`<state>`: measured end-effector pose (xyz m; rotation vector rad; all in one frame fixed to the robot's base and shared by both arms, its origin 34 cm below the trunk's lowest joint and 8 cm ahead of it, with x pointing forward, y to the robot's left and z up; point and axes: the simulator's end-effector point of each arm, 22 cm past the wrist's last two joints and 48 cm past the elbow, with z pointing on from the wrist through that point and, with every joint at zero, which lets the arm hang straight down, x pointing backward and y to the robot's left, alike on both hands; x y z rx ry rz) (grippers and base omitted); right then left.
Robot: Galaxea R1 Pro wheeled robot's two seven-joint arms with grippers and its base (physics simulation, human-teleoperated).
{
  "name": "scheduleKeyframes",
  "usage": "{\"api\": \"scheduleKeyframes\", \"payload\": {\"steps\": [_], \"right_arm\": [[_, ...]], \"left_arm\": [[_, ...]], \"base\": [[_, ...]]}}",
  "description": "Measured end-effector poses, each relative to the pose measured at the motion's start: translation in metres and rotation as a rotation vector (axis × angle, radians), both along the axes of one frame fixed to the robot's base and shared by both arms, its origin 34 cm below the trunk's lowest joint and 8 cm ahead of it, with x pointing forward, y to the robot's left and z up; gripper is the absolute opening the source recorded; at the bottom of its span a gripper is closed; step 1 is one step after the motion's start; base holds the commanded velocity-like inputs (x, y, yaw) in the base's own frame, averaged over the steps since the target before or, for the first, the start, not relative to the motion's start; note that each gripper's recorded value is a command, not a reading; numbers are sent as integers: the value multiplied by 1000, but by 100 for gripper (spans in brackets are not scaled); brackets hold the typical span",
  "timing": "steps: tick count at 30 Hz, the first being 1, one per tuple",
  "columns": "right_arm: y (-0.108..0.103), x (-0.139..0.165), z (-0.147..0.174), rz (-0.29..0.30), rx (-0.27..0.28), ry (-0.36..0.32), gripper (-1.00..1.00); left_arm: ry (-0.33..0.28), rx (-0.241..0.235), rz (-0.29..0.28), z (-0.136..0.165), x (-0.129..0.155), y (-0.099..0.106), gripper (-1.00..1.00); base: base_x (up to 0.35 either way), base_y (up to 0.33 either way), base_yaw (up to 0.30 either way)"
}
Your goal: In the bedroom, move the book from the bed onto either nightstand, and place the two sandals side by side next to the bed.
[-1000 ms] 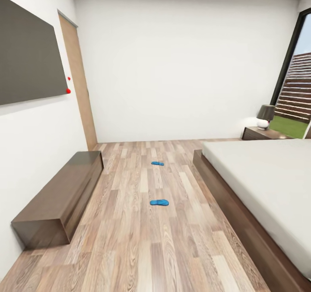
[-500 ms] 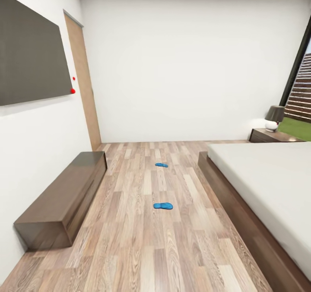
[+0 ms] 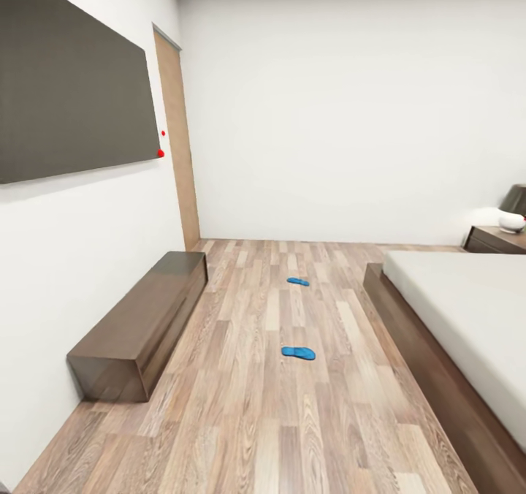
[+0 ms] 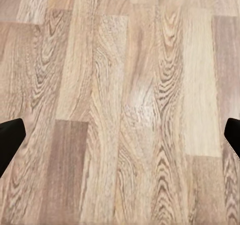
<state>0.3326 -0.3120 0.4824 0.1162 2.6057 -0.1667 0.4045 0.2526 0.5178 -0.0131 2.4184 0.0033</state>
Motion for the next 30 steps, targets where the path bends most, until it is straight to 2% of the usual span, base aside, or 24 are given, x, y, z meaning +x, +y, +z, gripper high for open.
{"api": "scheduleKeyframes", "payload": {"steps": [30], "right_arm": [[2,0,0,2,2,1,100]], "left_arm": [[1,0,0,0,0,0,100]], "base": [[150,-216,8]]}}
